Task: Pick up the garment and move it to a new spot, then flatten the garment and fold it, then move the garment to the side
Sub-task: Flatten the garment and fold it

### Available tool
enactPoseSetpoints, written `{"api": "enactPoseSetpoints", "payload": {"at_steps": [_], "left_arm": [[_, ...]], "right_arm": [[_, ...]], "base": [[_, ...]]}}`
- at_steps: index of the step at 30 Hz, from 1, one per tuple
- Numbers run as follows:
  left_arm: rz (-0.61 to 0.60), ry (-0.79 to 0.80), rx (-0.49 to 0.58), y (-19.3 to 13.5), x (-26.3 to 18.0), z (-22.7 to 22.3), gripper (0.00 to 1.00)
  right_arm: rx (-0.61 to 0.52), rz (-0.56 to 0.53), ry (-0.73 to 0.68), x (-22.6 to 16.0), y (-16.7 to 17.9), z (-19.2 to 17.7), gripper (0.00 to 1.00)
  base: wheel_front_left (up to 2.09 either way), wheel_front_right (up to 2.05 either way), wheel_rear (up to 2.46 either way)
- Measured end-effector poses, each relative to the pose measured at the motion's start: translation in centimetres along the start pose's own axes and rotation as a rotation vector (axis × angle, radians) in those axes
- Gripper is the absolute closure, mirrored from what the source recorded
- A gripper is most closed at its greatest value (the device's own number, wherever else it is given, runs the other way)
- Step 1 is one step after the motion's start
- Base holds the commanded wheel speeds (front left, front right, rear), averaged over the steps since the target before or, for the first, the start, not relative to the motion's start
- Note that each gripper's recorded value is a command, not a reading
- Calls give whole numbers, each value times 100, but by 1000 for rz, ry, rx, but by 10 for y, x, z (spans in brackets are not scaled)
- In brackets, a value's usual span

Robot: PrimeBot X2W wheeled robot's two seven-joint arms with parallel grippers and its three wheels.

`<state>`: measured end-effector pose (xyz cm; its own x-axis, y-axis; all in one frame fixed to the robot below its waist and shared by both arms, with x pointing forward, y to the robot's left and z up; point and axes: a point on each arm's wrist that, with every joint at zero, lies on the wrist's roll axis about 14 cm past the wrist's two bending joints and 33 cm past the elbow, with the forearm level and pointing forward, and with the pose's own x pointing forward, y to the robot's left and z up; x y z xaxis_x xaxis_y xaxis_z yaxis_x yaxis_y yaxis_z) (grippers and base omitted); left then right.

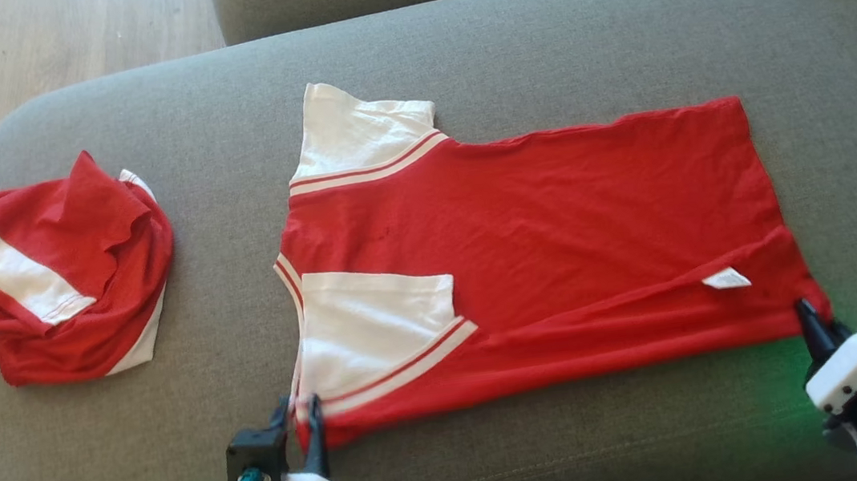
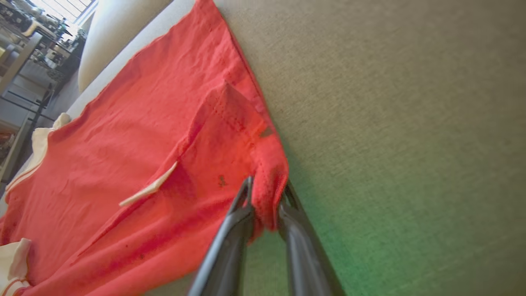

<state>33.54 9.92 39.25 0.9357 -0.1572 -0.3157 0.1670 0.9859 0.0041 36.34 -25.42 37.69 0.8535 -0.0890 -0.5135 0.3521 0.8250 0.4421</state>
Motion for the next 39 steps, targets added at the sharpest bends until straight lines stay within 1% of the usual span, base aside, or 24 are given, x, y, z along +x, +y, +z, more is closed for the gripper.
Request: {"api": "enactPoseSetpoints", "payload": {"at_steps": [1,2,4,7,11,15,18,19,21,25,30,31,33,35,39], "left_arm": [[5,3,1,1,0,0,2],[5,3,1,1,0,0,0],[10,4,-10,3,1,1,0],[7,-2,-14,4,3,4,0],[32,-56,-15,15,10,22,0],[57,-183,-21,25,24,62,0],[34,-241,-15,20,37,84,0],[14,-252,-1,17,42,89,0],[-18,-260,40,11,53,93,0],[-61,-213,120,7,86,97,0],[-85,-101,203,12,138,94,0],[-95,-82,235,16,159,96,0],[-113,-73,272,18,179,100,0],[-137,-62,272,17,199,105,0],[-204,18,272,12,232,102,0]], "right_arm": [[-6,-5,-7,-1,-1,3,0],[-6,-5,-7,-1,-1,3,0],[-12,-20,-37,-3,-4,13,0],[-42,-8,-81,-4,3,28,0],[-118,63,-164,-8,32,49,0],[-172,141,-289,-16,60,72,0],[-235,186,-358,-22,77,82,0],[-271,195,-370,-23,81,82,0],[-306,204,-380,-25,84,79,0],[-345,226,-406,-23,92,78,0],[-380,276,-427,-12,112,79,0],[-393,287,-439,-6,118,81,0],[-400,288,-450,1,119,84,0],[-406,284,-454,6,118,85,0],[-421,262,-447,16,110,83,0]], "base": [[0,0,0],[0,0,0],[0,0,0],[0,0,0],[0,0,0],[0,0,0],[0,0,0],[0,0,0],[0,0,0],[0,0,0],[0,0,0],[0,0,0],[0,0,0],[0,0,0],[0,0,0]]}}
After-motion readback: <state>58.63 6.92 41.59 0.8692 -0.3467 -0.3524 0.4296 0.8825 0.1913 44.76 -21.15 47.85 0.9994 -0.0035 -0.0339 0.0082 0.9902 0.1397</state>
